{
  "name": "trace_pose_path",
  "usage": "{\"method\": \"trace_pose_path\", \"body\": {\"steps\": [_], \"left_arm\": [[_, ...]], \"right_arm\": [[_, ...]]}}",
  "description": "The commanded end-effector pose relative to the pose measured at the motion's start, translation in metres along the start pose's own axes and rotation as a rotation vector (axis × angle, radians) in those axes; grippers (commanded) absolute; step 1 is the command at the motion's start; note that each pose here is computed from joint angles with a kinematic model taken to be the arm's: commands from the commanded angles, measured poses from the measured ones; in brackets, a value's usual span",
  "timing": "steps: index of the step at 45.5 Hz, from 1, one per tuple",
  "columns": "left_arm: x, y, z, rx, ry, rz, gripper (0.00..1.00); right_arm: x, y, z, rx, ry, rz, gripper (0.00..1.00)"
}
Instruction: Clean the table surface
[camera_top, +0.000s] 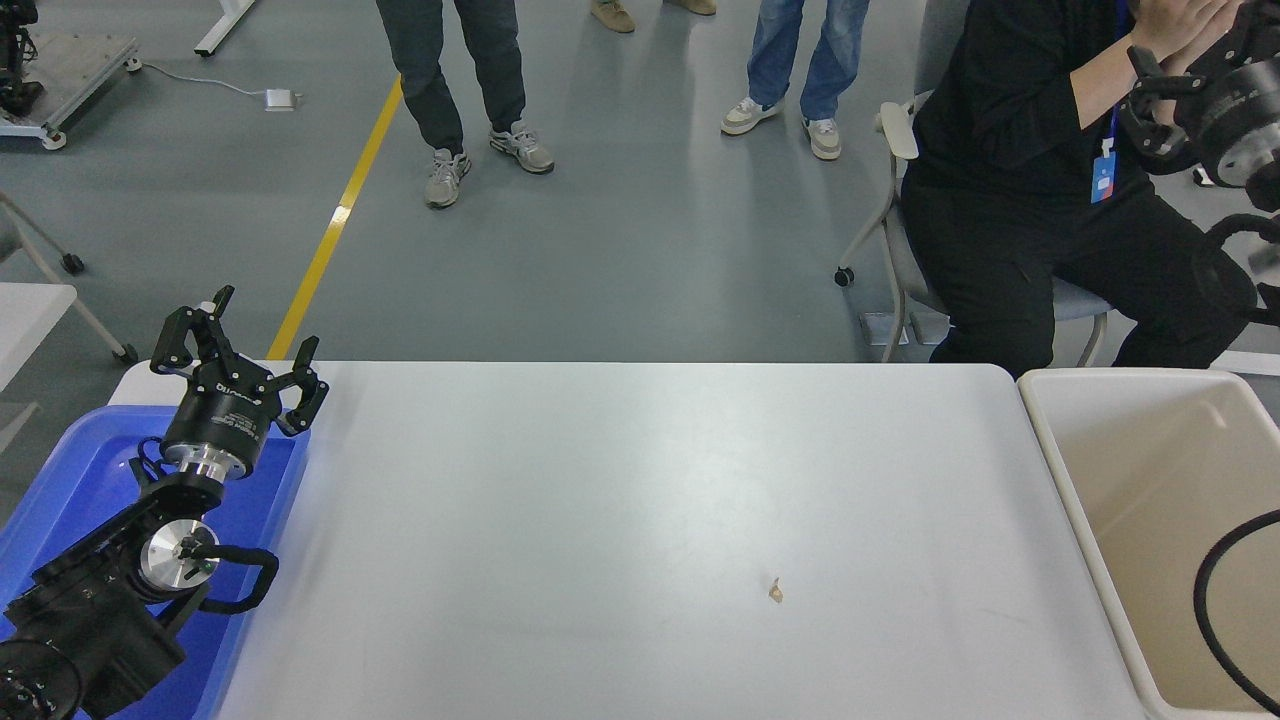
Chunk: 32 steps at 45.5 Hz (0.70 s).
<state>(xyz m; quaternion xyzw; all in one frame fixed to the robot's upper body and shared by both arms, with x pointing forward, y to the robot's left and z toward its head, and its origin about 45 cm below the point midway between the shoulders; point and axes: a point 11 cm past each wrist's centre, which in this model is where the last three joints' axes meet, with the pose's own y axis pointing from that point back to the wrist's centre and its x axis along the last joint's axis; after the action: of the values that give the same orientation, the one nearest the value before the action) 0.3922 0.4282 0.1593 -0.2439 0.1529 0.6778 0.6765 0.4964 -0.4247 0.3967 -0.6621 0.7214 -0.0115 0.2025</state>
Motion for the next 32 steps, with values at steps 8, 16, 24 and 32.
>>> {"method": "trace_pose_path", "body": {"steps": [8, 16, 24, 32], "left_arm": [[0.000, 0.000, 0.000, 0.000, -0.001, 0.000, 1.00], [0.000, 0.000, 0.000, 0.000, 0.001, 0.000, 1.00], [0.000, 0.000, 0.000, 0.000, -0.001, 0.000, 1.00], [0.000, 0.000, 0.000, 0.000, -0.001, 0.000, 1.00]], "right_arm": [[0.018, 0.049, 0.075, -0.009, -0.048, 0.030, 0.98], [0.020, 0.078, 0.118, -0.067, -0.040, 0.038, 0.98], [0.020, 0.102, 0.151, -0.135, -0.048, 0.047, 0.98], [0.025, 0.120, 0.173, -0.196, -0.035, 0.064, 0.98]]}}
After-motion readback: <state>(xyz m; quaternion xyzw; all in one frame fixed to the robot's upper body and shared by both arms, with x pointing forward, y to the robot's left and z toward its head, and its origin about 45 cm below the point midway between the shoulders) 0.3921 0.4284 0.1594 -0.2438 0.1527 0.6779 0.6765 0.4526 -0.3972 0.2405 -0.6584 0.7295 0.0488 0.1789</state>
